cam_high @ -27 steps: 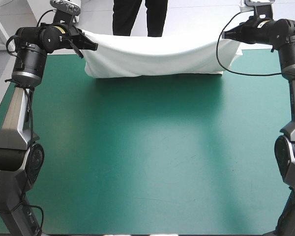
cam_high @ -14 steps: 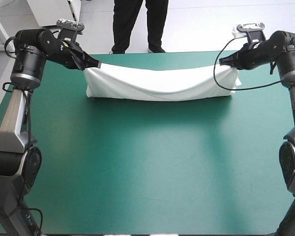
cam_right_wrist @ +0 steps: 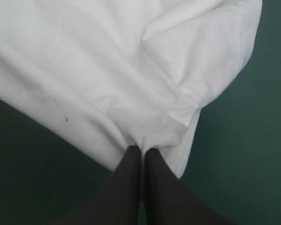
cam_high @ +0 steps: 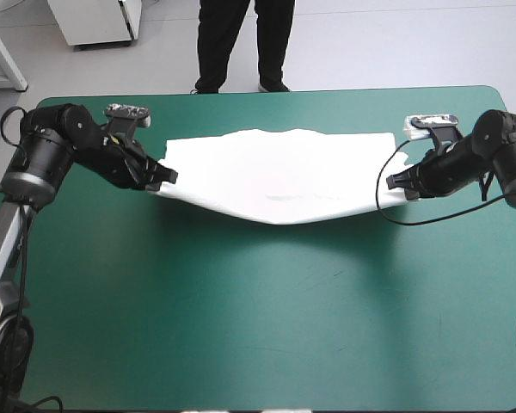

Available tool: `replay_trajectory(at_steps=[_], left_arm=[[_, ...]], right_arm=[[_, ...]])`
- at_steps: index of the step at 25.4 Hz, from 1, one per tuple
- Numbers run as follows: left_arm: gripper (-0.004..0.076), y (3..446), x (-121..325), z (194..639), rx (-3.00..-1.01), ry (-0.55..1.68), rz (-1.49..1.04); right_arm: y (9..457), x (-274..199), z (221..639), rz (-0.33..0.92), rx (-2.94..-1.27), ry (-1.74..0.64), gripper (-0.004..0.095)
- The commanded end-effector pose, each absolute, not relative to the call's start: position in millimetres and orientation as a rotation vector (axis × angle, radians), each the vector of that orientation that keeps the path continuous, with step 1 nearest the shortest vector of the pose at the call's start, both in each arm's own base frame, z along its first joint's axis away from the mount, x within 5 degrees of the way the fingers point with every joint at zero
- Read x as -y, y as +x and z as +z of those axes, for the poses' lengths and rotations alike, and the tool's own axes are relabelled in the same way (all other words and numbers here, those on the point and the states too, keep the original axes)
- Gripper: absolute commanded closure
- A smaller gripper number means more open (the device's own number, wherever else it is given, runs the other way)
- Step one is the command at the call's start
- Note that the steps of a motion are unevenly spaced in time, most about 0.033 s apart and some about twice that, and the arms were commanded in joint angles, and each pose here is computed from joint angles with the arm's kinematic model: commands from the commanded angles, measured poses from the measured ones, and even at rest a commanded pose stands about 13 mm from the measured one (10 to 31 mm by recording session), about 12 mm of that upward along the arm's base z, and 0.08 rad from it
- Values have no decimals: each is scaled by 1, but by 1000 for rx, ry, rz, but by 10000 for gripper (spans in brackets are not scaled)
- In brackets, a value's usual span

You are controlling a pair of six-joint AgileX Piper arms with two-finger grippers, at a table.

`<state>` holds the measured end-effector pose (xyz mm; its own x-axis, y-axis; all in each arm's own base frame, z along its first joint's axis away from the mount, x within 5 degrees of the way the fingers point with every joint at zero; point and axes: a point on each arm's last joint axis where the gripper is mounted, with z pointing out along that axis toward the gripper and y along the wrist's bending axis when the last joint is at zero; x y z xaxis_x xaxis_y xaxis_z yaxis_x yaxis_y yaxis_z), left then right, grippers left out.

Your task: Fold the cloth

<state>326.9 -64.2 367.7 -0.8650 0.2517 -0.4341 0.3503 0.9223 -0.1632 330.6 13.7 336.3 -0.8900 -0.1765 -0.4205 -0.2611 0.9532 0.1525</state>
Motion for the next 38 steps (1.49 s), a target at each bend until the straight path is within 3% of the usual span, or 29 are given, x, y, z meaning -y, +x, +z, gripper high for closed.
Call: replay_trajectory(at_steps=[1, 16, 23, 26, 31, 34, 38], left_arm=[[733, 291, 63, 374, -2685, 444, -381], [733, 231, 55, 324, -2853, 456, -405], [726, 220, 53, 302, -2937, 442, -417], [685, 217, 53, 294, -2970, 438, -415], [496, 212, 51, 295, -2964, 442, -389], [436, 198, 47, 311, -2900, 413, -345], [404, 161, 41, 344, -2738, 334, -326]], right_arm=[[303, -15, 351, 276, -2637, -331, 927], [245, -13, 290, 266, -2833, -355, 927], [238, -12, 282, 250, -2891, -349, 916], [236, -12, 282, 267, -2902, -343, 864], [231, -13, 285, 285, -2924, -333, 743], [222, -14, 294, 281, -2901, -326, 692], [205, -18, 316, 338, -2806, -224, 424]])
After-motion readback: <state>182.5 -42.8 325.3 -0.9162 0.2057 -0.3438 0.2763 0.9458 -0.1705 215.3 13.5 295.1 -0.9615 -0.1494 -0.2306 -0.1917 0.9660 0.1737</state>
